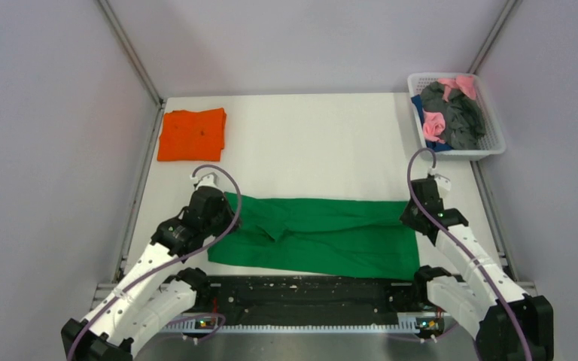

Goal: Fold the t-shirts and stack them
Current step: Fold the other side of the tshirt into a rectangle, then rotate the tshirt 90 degrees

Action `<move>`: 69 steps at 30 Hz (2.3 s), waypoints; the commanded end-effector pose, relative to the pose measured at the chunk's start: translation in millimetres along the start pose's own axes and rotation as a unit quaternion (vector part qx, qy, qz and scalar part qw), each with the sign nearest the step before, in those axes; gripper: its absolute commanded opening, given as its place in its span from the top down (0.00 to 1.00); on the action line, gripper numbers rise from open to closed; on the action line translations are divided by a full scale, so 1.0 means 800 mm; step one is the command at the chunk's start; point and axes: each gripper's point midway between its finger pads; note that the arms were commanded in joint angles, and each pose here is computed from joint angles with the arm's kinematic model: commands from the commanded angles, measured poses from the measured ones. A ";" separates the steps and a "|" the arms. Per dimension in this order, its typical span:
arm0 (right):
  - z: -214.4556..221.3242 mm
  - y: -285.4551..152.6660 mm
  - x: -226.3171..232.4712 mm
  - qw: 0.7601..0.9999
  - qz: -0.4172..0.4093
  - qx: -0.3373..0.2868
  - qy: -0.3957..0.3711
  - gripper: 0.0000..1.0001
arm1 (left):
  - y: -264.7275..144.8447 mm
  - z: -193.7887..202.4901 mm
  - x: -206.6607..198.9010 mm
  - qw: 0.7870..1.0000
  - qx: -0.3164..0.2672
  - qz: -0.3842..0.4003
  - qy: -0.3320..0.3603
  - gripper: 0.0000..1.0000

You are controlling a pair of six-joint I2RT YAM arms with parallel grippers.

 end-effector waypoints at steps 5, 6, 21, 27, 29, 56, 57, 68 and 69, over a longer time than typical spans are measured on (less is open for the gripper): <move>0.009 -0.019 -0.003 0.998 0.002 -0.009 0.064 0.60 | -0.002 0.050 0.042 0.997 0.049 -0.036 -0.054 0.77; 0.006 -0.022 -0.002 0.997 -0.002 -0.017 0.071 0.55 | -0.005 0.052 0.041 0.997 0.051 -0.029 -0.058 0.73; -0.029 -0.037 0.032 0.990 -0.098 -0.094 0.040 0.01 | -0.033 0.008 -0.044 0.997 0.040 0.065 -0.013 0.01; -0.020 -0.029 0.062 0.986 -0.152 -0.066 0.014 0.01 | -0.011 0.008 -0.083 0.993 0.061 0.105 0.007 0.01; -0.018 -0.025 0.063 0.986 -0.153 -0.062 0.009 0.01 | 0.009 0.028 -0.076 0.992 0.088 0.086 -0.001 0.01; 0.003 -0.035 0.147 0.939 -0.341 -0.013 -0.046 0.01 | -0.024 -0.016 -0.045 1.000 -0.004 0.013 -0.013 0.01; 0.007 -0.031 0.148 0.939 -0.340 -0.007 -0.046 0.01 | -0.009 -0.009 -0.056 0.999 0.010 0.029 -0.014 0.01; 0.060 0.004 0.139 0.940 -0.323 0.073 -0.075 0.01 | 0.147 0.038 -0.035 0.991 0.120 -0.053 -0.018 0.01; 0.066 0.004 0.138 0.939 -0.326 0.079 -0.078 0.01 | 0.159 0.033 -0.037 0.991 0.120 -0.056 -0.020 0.01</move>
Point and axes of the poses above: each gripper's point midway between its finger pads, its own y axis out along the fingers, its own x axis along the line the jaws close on, z = x × y, and after that the axes turned 10 degrees about -y, right-handed
